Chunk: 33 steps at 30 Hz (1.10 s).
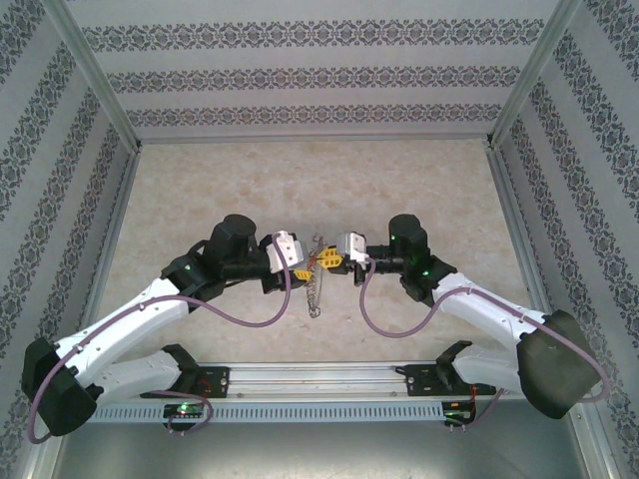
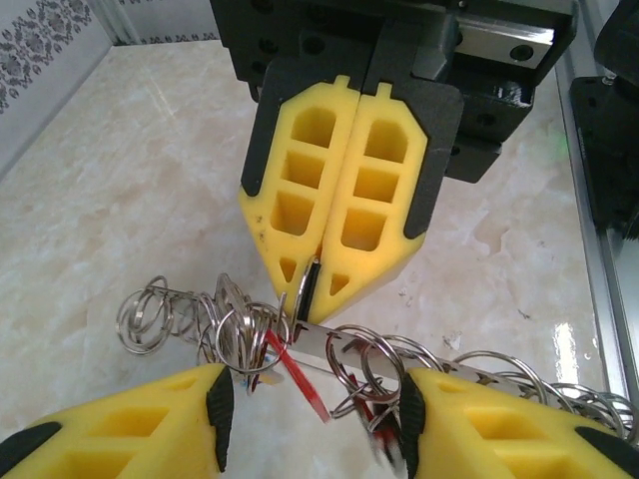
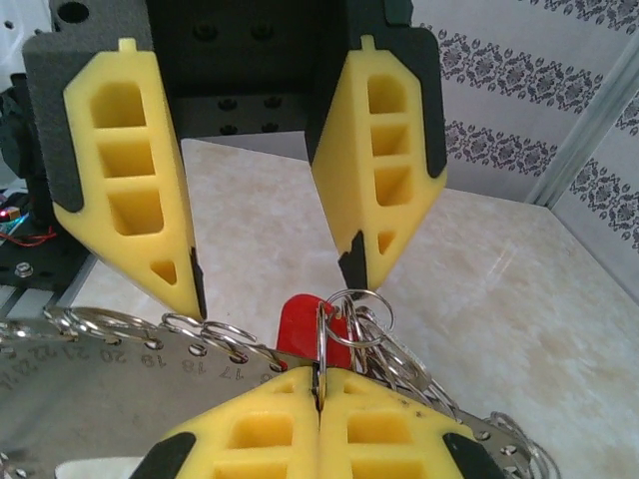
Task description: Put the keys on the keyring
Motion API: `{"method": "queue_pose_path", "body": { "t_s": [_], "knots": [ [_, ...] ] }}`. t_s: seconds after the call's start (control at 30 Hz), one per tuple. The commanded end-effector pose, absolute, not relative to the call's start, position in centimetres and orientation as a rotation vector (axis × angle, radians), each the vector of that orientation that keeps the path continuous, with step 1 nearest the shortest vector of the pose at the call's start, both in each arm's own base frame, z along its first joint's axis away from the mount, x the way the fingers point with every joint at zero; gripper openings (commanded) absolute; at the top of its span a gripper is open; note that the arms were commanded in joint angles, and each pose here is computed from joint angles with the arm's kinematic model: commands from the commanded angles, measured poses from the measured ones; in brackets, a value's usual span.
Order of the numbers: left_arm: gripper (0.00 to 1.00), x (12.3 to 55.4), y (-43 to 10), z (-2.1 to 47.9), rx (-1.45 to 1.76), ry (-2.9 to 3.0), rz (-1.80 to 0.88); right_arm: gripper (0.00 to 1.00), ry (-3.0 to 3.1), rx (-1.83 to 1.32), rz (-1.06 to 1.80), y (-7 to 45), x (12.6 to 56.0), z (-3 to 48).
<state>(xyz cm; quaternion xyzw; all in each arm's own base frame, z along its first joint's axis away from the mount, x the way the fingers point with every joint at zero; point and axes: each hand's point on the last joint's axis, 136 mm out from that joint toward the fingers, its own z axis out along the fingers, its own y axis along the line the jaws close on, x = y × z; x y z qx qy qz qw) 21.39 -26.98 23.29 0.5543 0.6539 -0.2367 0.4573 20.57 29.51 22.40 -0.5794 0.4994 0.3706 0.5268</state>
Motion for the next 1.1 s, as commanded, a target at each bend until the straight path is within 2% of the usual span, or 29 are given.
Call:
{"method": "queue_pose_path", "body": {
  "t_s": [0.0,0.03,0.13,0.3,0.7,0.77,0.83,0.9,0.97,1.07],
  "knots": [
    [0.47,20.8,-26.7,22.9,1.41,1.612,-0.586,0.0,1.07,-1.415,0.897,30.2,19.4,23.9],
    [0.43,20.6,-26.8,22.7,1.422,1.619,-0.6,0.0,1.067,-1.413,0.895,30.3,19.4,24.0],
    [0.25,20.3,-27.0,22.2,1.44,1.633,-0.625,0.0,1.059,-1.401,0.883,30.6,19.6,24.2],
    [0.15,21.3,-26.1,21.3,1.405,1.685,-0.536,0.0,1.053,-1.371,0.856,30.5,20.0,24.7],
    [0.06,21.7,-24.3,21.2,1.307,1.729,-0.456,0.0,1.046,-1.352,0.849,30.3,20.3,25.2],
    [0.12,21.6,-23.9,21.3,1.281,1.726,-0.448,0.0,1.044,-1.344,0.846,30.1,20.4,25.4],
    [0.27,21.4,-23.8,21.4,1.256,1.722,-0.457,0.0,1.039,-1.342,0.846,30.1,20.3,25.5],
    [0.38,21.5,-23.6,21.5,1.226,1.729,-0.454,0.0,1.038,-1.338,0.844,30.1,20.4,25.6],
    [0.45,21.5,-23.4,21.8,1.203,1.723,-0.459,0.0,1.035,-1.335,0.842,30.1,20.5,25.7],
    [0.5,21.1,-23.4,23.3,1.181,1.667,-0.476,0.0,1.036,-1.336,0.843,30.2,20.6,25.7]
  ]
}}
